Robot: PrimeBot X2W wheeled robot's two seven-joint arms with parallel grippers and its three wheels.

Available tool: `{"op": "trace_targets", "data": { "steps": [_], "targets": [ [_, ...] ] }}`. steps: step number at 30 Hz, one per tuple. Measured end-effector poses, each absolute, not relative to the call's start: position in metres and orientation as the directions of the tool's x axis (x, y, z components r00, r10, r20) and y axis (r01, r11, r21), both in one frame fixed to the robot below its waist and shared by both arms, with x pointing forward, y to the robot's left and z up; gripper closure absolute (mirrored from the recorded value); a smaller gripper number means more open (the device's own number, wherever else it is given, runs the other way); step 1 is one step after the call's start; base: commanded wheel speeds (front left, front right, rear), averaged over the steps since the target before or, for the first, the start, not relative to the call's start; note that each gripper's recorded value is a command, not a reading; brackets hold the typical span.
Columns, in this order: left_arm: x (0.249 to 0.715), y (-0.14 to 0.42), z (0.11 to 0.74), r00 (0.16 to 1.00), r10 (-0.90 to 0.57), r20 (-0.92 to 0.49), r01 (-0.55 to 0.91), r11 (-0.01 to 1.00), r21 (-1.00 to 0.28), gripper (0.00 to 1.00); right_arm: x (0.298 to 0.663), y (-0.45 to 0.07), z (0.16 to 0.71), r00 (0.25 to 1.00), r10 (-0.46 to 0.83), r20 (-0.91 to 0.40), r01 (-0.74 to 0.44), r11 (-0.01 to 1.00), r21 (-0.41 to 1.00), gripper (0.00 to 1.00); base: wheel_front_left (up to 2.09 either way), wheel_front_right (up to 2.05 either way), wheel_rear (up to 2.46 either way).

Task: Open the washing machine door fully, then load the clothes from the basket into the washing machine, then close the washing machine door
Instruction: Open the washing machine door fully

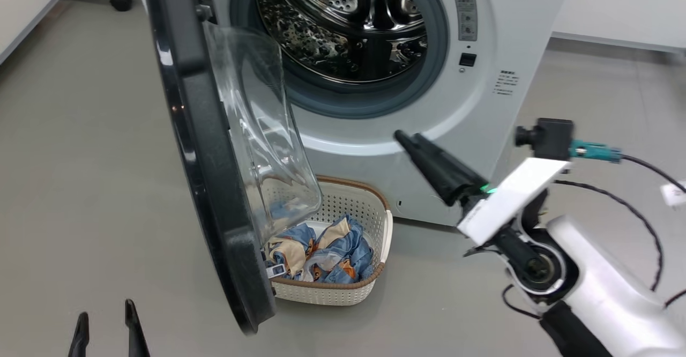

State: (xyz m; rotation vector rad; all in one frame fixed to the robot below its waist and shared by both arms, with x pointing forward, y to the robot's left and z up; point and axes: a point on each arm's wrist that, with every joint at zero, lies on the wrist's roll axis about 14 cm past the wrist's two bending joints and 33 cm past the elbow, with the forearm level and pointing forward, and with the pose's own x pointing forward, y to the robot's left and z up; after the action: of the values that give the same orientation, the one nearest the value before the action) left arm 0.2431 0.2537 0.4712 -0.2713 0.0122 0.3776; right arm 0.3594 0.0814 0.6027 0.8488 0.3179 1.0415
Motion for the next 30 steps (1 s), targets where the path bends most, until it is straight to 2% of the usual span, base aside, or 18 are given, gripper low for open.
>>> {"op": "trace_targets", "data": {
  "steps": [7,14,19,25,30],
  "targets": [
    [0.26,0.245,0.474,0.945,0.323,-0.051,-0.325,0.909,-0.262,0.0,0.391,-0.004,0.58,0.703,0.699,0.132,-0.626,0.52,0.581,0.0,0.0,0.0,0.0],
    [0.272,0.24,0.472,0.959,0.277,-0.056,-0.282,0.926,-0.249,0.0,0.395,-0.071,0.56,0.831,0.535,0.154,-0.533,0.684,0.498,0.0,0.0,0.0,0.0],
    [0.279,0.232,0.469,0.969,0.238,-0.065,-0.247,0.939,-0.241,0.0,0.393,-0.112,0.538,0.879,0.467,0.098,-0.467,0.796,0.385,0.0,0.0,0.0,0.0],
    [0.282,0.226,0.463,0.976,0.203,-0.081,-0.217,0.946,-0.24,0.0,0.388,-0.136,0.517,0.916,0.399,0.027,-0.391,0.88,0.271,0.0,0.0,0.0,0.0],
    [0.285,0.227,0.464,0.977,0.199,-0.075,-0.211,0.947,-0.242,0.0,0.396,-0.166,0.538,0.96,0.262,0.096,-0.277,0.934,0.227,0.0,0.0,0.0,0.0]
  ]
}}
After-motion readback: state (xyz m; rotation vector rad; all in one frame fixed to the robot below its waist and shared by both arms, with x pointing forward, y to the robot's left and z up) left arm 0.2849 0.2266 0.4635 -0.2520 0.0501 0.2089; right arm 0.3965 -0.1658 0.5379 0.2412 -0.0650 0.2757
